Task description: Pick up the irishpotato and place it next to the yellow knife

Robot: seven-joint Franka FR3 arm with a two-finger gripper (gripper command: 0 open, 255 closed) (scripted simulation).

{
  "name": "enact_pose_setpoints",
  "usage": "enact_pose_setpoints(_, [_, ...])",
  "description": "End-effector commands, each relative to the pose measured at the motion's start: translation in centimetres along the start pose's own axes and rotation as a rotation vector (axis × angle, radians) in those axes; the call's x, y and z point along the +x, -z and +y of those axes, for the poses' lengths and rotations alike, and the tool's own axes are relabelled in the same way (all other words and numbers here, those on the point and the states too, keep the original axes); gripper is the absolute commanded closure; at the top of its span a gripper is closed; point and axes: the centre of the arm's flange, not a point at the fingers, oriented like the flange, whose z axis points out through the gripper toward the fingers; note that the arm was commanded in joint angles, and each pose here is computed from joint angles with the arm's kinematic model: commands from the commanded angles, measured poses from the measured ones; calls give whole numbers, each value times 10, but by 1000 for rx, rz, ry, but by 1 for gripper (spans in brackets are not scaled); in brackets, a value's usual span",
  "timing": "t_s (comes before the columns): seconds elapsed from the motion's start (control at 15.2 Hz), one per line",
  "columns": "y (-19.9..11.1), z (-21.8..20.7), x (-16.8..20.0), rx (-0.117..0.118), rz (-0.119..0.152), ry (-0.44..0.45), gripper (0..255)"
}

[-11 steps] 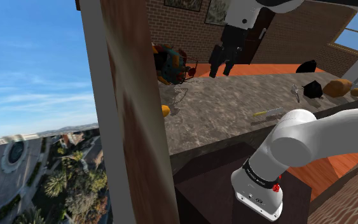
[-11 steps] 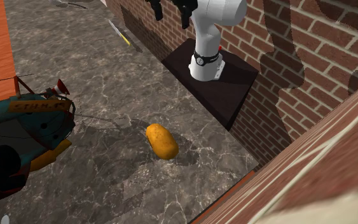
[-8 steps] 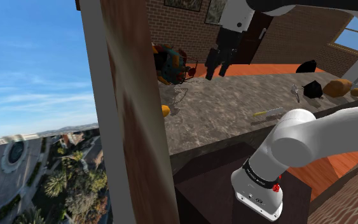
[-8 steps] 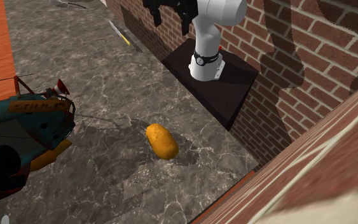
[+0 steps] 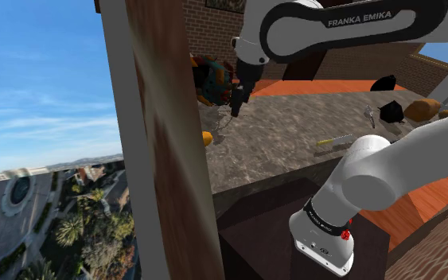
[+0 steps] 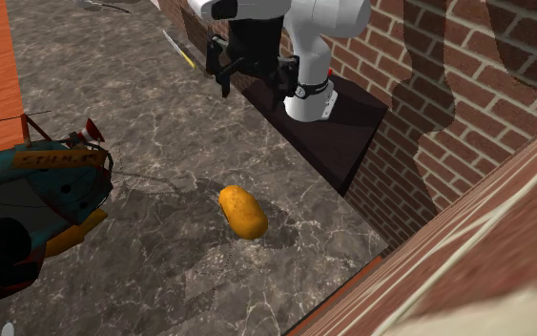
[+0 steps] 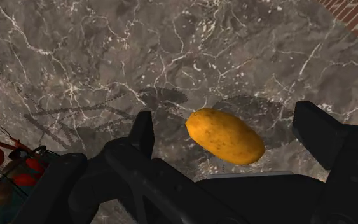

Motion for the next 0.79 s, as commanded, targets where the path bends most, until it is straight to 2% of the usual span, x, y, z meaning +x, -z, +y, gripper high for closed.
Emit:
enact_pose_setpoints(0.0, [-19,-14,15,-50,19,98,0])
enact_pose_setpoints(0.73, [-125,-99,83,-317,104,609,0])
